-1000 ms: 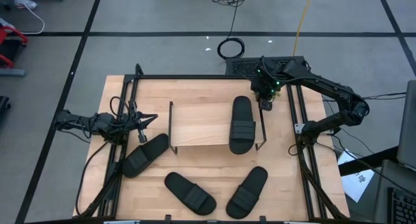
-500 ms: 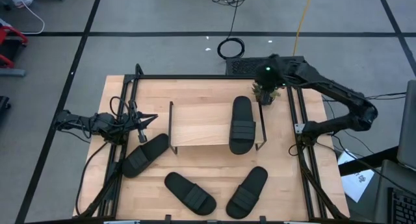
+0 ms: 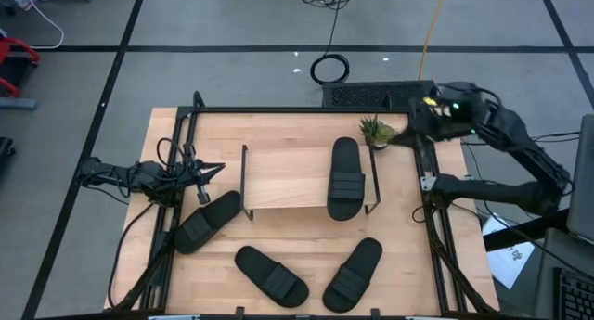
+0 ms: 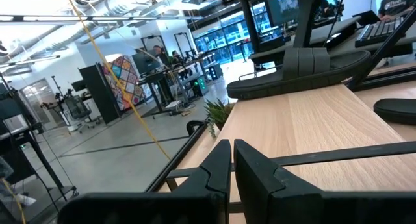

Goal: Pick and place slides into the shelf
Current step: Put the black slide on the shelf

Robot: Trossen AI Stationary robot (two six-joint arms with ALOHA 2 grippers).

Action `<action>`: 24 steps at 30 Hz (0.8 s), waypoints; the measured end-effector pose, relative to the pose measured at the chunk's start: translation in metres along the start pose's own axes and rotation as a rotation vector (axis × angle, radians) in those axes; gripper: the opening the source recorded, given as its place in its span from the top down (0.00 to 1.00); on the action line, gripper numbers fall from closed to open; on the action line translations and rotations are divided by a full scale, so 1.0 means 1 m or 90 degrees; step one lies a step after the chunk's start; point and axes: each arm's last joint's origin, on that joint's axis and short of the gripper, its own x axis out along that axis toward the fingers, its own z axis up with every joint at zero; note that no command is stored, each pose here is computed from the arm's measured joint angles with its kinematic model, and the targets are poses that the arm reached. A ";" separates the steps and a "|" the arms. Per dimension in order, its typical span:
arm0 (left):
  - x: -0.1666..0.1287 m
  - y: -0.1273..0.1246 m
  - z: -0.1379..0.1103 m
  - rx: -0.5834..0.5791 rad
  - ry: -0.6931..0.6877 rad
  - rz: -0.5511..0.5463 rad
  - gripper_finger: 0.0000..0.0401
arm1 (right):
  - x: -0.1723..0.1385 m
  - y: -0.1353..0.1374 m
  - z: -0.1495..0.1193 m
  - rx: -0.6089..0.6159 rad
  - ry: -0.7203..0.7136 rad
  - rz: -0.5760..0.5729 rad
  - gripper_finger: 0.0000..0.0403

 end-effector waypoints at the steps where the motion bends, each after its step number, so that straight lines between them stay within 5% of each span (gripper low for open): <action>1: 0.000 0.000 0.000 0.001 0.000 0.000 0.94 | -0.002 0.004 -0.002 -0.009 -0.027 0.028 1.00; 6: 0.000 0.000 0.000 0.001 0.000 0.000 0.94 | 0.004 0.008 -0.028 0.083 -0.105 -0.035 1.00; 13: 0.000 0.000 0.000 0.001 0.001 0.000 0.94 | 0.024 0.020 -0.081 0.174 -0.208 -0.021 1.00; 24: 0.000 -0.001 -0.002 0.005 0.010 -0.003 0.94 | 0.039 0.043 -0.124 0.177 -0.240 0.031 1.00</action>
